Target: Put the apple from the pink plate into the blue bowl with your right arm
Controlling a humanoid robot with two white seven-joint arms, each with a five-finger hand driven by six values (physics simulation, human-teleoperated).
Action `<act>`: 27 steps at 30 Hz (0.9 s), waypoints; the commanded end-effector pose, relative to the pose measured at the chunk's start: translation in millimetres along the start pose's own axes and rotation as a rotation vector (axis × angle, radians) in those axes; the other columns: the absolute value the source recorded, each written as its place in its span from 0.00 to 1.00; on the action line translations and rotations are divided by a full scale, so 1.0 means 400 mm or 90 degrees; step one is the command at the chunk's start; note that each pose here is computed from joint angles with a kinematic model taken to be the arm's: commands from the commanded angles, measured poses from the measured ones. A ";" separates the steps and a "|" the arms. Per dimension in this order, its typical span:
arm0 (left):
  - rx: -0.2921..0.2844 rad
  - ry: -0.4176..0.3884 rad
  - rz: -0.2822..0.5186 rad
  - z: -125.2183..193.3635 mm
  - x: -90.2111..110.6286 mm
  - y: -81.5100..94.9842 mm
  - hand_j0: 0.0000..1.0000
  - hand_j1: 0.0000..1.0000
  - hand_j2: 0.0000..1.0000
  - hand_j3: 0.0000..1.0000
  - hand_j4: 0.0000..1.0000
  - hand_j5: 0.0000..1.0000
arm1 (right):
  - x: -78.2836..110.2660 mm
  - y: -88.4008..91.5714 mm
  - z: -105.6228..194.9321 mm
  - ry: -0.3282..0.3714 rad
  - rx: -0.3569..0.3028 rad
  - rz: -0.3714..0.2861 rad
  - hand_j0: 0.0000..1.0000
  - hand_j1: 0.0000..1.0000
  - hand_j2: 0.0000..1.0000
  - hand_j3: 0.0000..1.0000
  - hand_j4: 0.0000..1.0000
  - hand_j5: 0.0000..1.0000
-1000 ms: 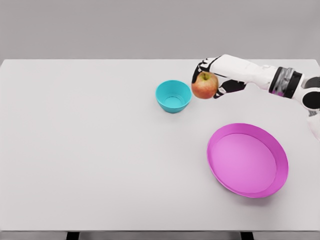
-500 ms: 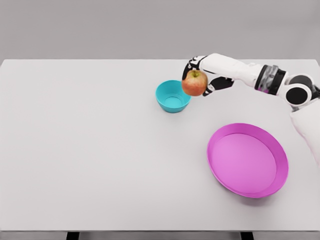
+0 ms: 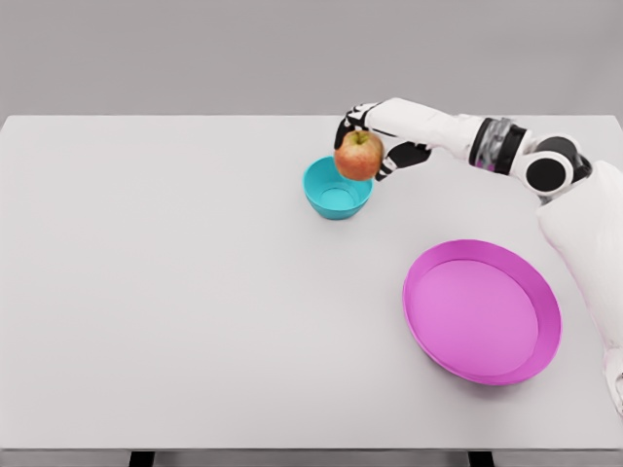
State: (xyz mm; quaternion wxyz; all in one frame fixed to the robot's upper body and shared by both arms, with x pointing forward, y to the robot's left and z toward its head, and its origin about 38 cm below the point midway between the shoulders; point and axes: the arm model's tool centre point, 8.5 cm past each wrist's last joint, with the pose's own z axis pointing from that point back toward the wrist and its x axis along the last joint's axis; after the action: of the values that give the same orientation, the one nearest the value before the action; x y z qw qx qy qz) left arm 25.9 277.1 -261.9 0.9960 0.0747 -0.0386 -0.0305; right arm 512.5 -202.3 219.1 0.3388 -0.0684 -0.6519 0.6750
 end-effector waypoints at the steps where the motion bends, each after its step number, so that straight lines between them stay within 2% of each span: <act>1: 0.000 0.000 0.000 0.000 0.000 0.000 1.00 1.00 1.00 1.00 1.00 1.00 | -0.010 0.019 -0.011 0.007 0.006 -0.016 0.39 0.39 0.39 0.39 0.39 0.39; 7: 0.000 0.000 0.000 0.000 0.000 0.000 1.00 1.00 1.00 1.00 1.00 1.00 | -0.012 0.040 -0.040 0.013 0.021 -0.022 0.39 0.39 0.39 0.39 0.39 0.39; 15: 0.000 0.000 -0.001 0.000 0.000 0.000 1.00 1.00 1.00 1.00 1.00 1.00 | -0.006 0.038 -0.071 0.013 0.027 -0.021 0.39 0.39 0.39 0.39 0.39 0.39; 25: 0.000 0.000 0.000 0.000 0.000 0.000 1.00 1.00 1.00 1.00 1.00 1.00 | -0.008 0.057 -0.098 0.019 0.048 -0.024 0.39 0.39 0.39 0.39 0.39 0.39; 26: 0.000 0.000 0.000 0.000 0.000 0.000 1.00 1.00 1.00 1.00 1.00 1.00 | -0.009 0.057 -0.098 0.019 0.048 -0.024 0.45 0.45 0.45 0.45 0.45 0.45; 27: 0.000 0.000 0.000 0.000 0.000 0.000 1.00 1.00 1.00 1.00 1.00 1.00 | -0.010 0.058 -0.098 0.020 0.048 -0.025 0.64 0.64 0.64 0.64 0.64 0.64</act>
State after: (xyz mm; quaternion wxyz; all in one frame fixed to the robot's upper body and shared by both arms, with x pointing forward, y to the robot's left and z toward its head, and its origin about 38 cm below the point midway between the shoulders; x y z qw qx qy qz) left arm 26.0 277.1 -261.9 0.9960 0.0747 -0.0386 -0.0304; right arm 527.5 -170.1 190.5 0.3619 -0.0553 -0.6197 0.6942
